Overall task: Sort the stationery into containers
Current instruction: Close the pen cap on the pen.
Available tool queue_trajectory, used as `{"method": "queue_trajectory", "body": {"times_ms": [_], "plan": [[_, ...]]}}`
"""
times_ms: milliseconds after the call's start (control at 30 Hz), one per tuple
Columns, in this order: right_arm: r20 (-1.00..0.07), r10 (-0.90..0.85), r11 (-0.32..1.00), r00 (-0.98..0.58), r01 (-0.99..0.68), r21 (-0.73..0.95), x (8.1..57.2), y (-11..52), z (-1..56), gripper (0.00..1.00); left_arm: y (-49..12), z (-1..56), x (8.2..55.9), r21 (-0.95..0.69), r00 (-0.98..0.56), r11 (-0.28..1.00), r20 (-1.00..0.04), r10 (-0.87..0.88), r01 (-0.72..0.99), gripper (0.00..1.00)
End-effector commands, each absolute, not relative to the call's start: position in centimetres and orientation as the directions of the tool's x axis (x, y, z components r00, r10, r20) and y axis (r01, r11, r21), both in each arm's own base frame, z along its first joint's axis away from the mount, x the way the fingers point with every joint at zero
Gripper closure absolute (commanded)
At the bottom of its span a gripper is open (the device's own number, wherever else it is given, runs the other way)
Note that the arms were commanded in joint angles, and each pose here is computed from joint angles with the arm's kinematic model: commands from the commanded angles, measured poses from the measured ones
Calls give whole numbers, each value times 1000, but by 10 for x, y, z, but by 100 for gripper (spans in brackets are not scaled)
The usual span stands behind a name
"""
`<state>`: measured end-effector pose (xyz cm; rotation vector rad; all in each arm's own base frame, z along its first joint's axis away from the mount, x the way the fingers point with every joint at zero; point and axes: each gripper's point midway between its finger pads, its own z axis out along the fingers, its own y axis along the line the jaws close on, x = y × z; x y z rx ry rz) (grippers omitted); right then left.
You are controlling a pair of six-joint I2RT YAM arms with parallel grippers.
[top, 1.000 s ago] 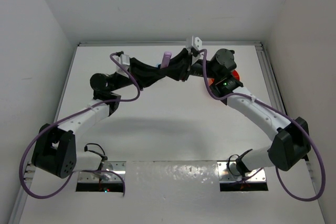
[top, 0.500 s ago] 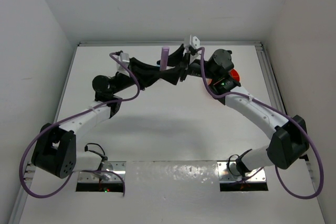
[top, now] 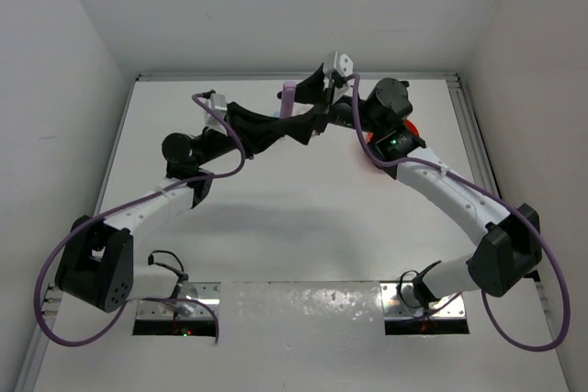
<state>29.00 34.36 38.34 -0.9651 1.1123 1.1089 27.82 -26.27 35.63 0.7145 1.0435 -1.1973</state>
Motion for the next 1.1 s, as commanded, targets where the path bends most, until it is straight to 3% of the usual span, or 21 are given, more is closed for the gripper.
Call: {"method": "queue_trajectory", "body": {"times_ms": [0,433,667,933,1067], "plan": [[-961,220,202,168,-972,-123,287,343,425,31,-261,369,265,0,99,239,-911,-399,971,100],[-965,209,174,157,-977,-121,285,343,427,45,-260,371,262,5,106,241,-907,-407,971,100],[-970,197,175,141,-979,-107,285,341,422,68,-259,369,264,5,106,243,-909,-403,970,100],[-971,194,163,139,-981,-108,284,342,420,70,-258,372,265,3,108,249,-905,-411,969,100],[-975,181,162,130,-982,-101,284,342,417,79,-258,375,266,4,115,255,-900,-421,967,100]]}}
